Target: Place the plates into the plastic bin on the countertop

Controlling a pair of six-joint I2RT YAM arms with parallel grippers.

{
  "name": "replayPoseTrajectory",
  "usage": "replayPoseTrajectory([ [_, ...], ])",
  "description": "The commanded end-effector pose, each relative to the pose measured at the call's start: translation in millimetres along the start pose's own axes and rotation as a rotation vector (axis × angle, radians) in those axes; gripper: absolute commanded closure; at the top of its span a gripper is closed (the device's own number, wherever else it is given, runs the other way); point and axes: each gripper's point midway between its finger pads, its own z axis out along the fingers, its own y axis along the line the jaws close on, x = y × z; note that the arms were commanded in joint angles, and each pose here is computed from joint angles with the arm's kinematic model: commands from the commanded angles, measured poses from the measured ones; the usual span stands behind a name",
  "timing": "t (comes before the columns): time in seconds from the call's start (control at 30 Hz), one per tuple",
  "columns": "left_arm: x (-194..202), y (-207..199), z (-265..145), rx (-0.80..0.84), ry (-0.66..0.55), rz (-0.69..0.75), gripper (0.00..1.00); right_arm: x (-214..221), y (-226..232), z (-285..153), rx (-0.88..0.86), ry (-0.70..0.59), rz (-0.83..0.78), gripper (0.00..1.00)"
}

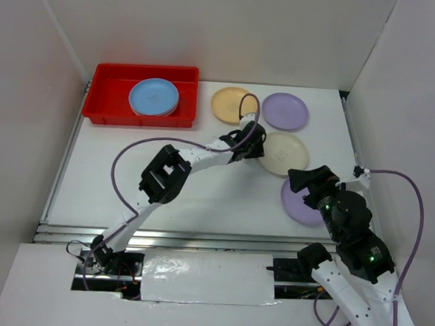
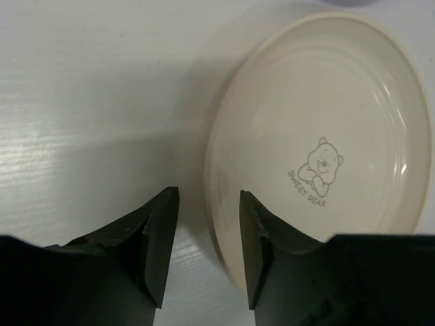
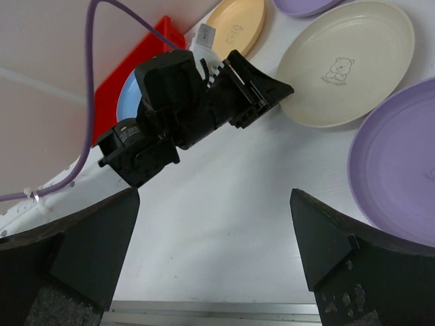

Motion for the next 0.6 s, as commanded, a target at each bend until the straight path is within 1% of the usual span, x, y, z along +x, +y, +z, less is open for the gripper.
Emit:
replayPoseTrajectory([
  [0.0, 11.9, 22.7, 1.1, -0.132, 0.008, 0.021, 0.52, -7.8, 3.4, -10.2, -0.022, -0.014, -0.018, 0.00],
  [0.03, 13.6, 27.9, 0.3, -0.153, 0.004, 0.022, 0.72, -10.0, 4.6, -12.5, -0.029, -0.020, -0.016, 0.00],
  [0.1, 4.8, 24.5, -13.8, -0.169, -0.020, 0.018, 0.97, -10.6, 4.9, -14.2, -0.034, -0.022, -0.015, 0.00],
  [0.13, 5.3, 31.0, -24.3, -0.216, -0.020, 0.010, 1.00, -10.0, 4.6, -13.9, -0.034, -0.020, -0.018, 0.00],
  [0.17, -8.3, 35.6, -49.2, -0.272, -0.081, 0.008, 1.00, -9.8, 5.5, -14.4, -0.038, -0.018, -0.018, 0.00],
  [0.2, -14.4, 39.4, -64.6, -0.302, -0.116, -0.028, 1.00, -9.4, 5.0, -14.1, -0.037, -0.017, -0.020, 0.00],
  [0.23, -3.7, 61.7, -79.1, -0.369, -0.115, -0.021, 1.00, -9.7, 5.7, -14.1, -0.039, -0.016, -0.022, 0.00],
  [0.27, -36.2, 55.1, -113.0, -0.362, -0.201, -0.061, 1.00, -8.1, 7.5, -13.8, -0.048, -0.009, -0.023, 0.00],
  [0.3, -42.8, 60.7, -127.4, -0.371, -0.222, -0.082, 1.00, -6.7, 8.0, -13.1, -0.051, -0.003, -0.023, 0.00],
  [0.33, -41.2, 75.4, -139.6, -0.396, -0.222, -0.092, 1.00, -5.7, 8.9, -12.4, -0.056, 0.001, -0.024, 0.00],
  [0.37, -73.1, 71.8, -167.8, -0.359, -0.281, -0.138, 1.00, -4.6, 10.3, -12.1, -0.064, 0.006, -0.025, 0.00],
  [0.4, -84.3, 74.1, -181.3, -0.347, -0.300, -0.149, 1.00, -2.4, 11.9, -11.7, -0.072, 0.017, -0.028, 0.00],
  [0.43, -101.8, 77.7, -205.2, -0.322, -0.329, -0.157, 1.00, -1.2, 13.4, -11.4, -0.080, 0.022, -0.026, 0.00],
  [0.47, -123.2, 91.1, -212.0, -0.318, -0.360, -0.187, 1.00, -0.9, 13.9, -10.5, -0.081, 0.023, -0.027, 0.00],
  [0.53, -144.6, 106.8, -226.7, -0.296, -0.373, -0.202, 1.00, 1.9, 15.7, -9.7, -0.094, 0.035, -0.031, 0.00],
  [0.57, -170.2, 135.0, -238.5, -0.330, -0.407, -0.246, 1.00, 3.0, 16.7, -9.1, -0.100, 0.039, -0.036, 0.00],
])
